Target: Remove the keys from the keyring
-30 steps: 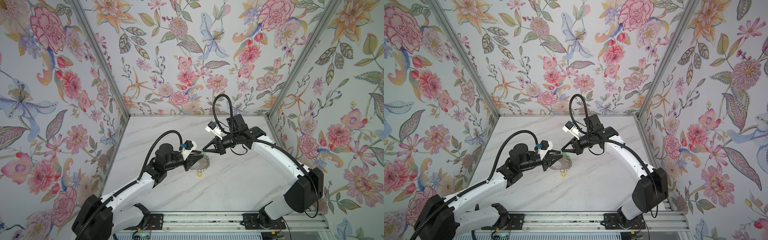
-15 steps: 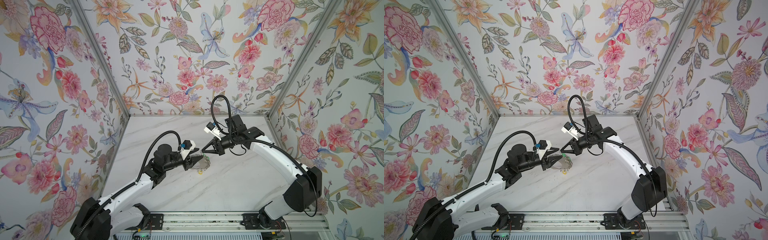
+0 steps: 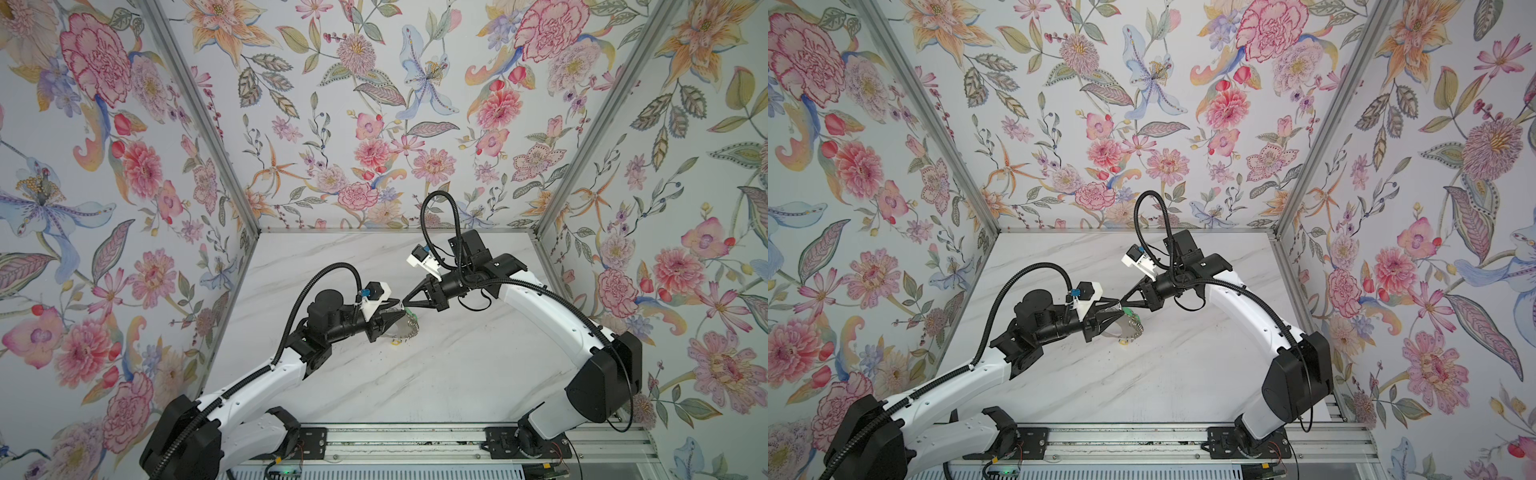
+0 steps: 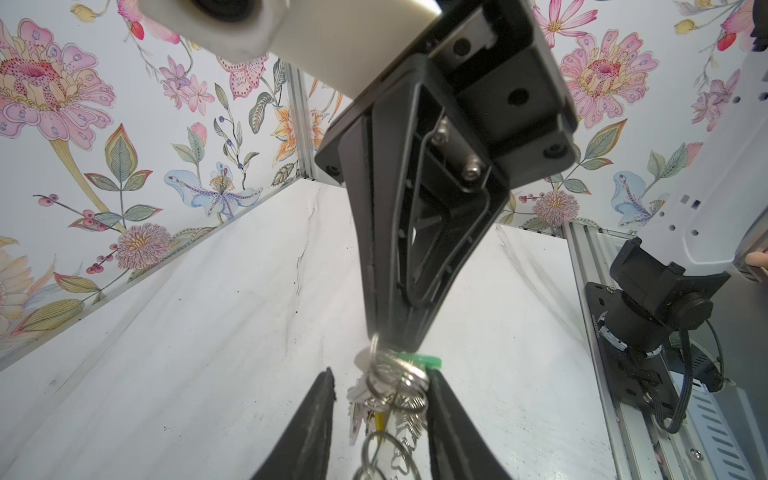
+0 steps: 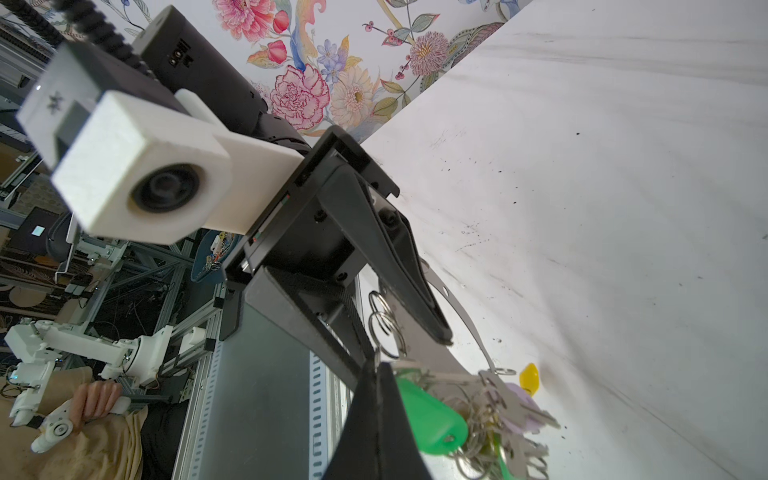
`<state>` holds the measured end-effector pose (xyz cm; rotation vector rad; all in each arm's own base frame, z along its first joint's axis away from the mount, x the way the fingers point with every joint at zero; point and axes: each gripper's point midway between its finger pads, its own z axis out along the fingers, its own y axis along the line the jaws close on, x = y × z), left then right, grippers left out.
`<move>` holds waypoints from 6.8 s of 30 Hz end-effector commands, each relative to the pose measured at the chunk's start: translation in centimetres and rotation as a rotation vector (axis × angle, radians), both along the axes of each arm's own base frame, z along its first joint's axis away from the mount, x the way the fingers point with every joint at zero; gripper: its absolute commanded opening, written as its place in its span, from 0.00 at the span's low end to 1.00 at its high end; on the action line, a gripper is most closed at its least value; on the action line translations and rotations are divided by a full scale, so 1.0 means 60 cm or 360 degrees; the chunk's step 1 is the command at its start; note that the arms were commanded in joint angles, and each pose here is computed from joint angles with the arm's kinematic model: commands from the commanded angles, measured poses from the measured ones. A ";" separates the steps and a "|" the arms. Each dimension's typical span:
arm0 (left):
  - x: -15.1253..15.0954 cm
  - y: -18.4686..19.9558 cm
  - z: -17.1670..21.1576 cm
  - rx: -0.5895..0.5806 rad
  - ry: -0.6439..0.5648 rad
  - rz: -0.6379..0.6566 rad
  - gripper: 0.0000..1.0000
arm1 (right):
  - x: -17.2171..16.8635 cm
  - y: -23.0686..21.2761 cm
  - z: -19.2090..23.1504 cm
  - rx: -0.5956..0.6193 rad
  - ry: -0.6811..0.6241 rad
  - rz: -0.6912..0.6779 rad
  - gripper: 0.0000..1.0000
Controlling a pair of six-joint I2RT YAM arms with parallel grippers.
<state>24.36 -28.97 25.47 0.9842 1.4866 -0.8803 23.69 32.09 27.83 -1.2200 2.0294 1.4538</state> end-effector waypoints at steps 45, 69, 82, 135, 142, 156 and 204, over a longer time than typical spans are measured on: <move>-0.004 0.007 0.018 -0.0029 -0.0081 0.0069 0.39 | -0.004 0.011 0.026 0.0088 -0.0026 0.0083 0.00; -0.005 0.007 0.017 -0.0035 -0.0070 0.0063 0.37 | -0.006 0.007 0.043 0.0119 -0.0064 0.0082 0.00; -0.006 0.006 0.011 -0.0021 -0.0066 0.0061 0.30 | -0.006 0.007 0.047 0.0129 -0.0068 0.0088 0.00; 0.054 0.048 0.057 0.0061 0.0079 0.0352 0.66 | -0.012 -0.006 -0.007 -0.0002 0.0069 0.0178 0.00; 0.106 0.066 0.037 0.0090 0.0225 0.0453 0.64 | -0.021 0.002 -0.015 -0.0017 0.0079 0.0210 0.00; 0.094 0.019 -0.048 0.0243 0.0516 0.0171 0.56 | -0.017 -0.001 -0.015 -0.0020 0.0060 0.0198 0.00; 0.002 0.015 0.005 -0.0261 0.0466 -0.0141 0.44 | -0.002 0.002 0.004 0.0051 0.0028 0.0209 0.00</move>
